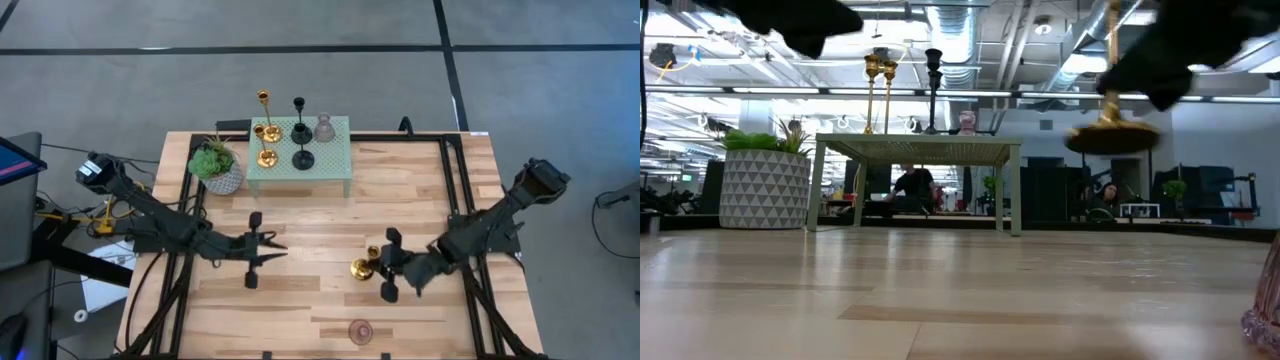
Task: Pick & Place candle stick holders
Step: Put the golden candle holder on the shelf
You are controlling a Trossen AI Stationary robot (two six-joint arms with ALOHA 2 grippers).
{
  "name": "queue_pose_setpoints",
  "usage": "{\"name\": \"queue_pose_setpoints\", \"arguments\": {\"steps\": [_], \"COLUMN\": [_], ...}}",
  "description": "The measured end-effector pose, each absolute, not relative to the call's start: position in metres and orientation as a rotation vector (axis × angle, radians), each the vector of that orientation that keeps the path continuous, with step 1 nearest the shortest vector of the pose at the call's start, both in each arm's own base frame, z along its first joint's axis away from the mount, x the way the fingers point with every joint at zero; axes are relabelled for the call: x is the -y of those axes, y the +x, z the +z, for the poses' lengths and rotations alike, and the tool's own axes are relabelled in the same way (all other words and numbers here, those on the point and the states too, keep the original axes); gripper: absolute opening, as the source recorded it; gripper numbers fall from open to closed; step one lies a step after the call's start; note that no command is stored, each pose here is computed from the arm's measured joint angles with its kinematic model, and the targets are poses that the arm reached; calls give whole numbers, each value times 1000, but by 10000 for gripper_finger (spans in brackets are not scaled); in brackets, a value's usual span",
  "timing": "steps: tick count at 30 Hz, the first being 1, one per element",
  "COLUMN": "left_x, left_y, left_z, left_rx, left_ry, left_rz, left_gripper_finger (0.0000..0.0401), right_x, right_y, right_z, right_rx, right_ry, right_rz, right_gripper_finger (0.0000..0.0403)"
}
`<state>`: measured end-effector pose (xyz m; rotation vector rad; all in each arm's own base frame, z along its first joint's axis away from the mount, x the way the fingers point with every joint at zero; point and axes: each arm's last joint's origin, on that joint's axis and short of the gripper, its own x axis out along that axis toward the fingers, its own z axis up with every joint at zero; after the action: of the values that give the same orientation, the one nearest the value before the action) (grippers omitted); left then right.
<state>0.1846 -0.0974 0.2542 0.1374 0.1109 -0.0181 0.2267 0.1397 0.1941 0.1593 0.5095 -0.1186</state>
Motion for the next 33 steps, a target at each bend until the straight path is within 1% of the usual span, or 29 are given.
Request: {"name": "queue_pose_setpoints", "arguments": {"steps": [5, 10, 13, 16, 18, 22, 28, 33], "left_x": [90, 86, 82, 78, 75, 71, 71, 71], "left_y": [202, 221, 230, 236, 240, 244, 244, 243], "left_z": [245, 241, 240, 242, 242, 238, 239, 242], "left_rx": [-128, -70, -15, 44, 73, 62, 78, 92], "left_ry": [107, 66, 42, 5, -31, -60, -87, -102], "left_rz": [41, -9, 0, 21, 36, 59, 55, 52], "left_gripper_finger": [123, 178, 201, 215, 219, 217, 199, 185], "right_x": [-118, -99, -93, -92, -94, -94, -89, -78], "right_y": [246, 262, 272, 287, 299, 320, 347, 363], "right_z": [204, 211, 214, 215, 212, 210, 212, 211], "right_rx": [-452, -440, -448, -455, -472, -489, -497, -510], "right_ry": [111, 94, 64, 59, 47, 12, 21, 25], "right_rz": [-58, -58, -48, -8, 2, -8, 42, 15], "right_gripper_finger": [1, 1, 0, 0, 0, 0, 0, 0]}}
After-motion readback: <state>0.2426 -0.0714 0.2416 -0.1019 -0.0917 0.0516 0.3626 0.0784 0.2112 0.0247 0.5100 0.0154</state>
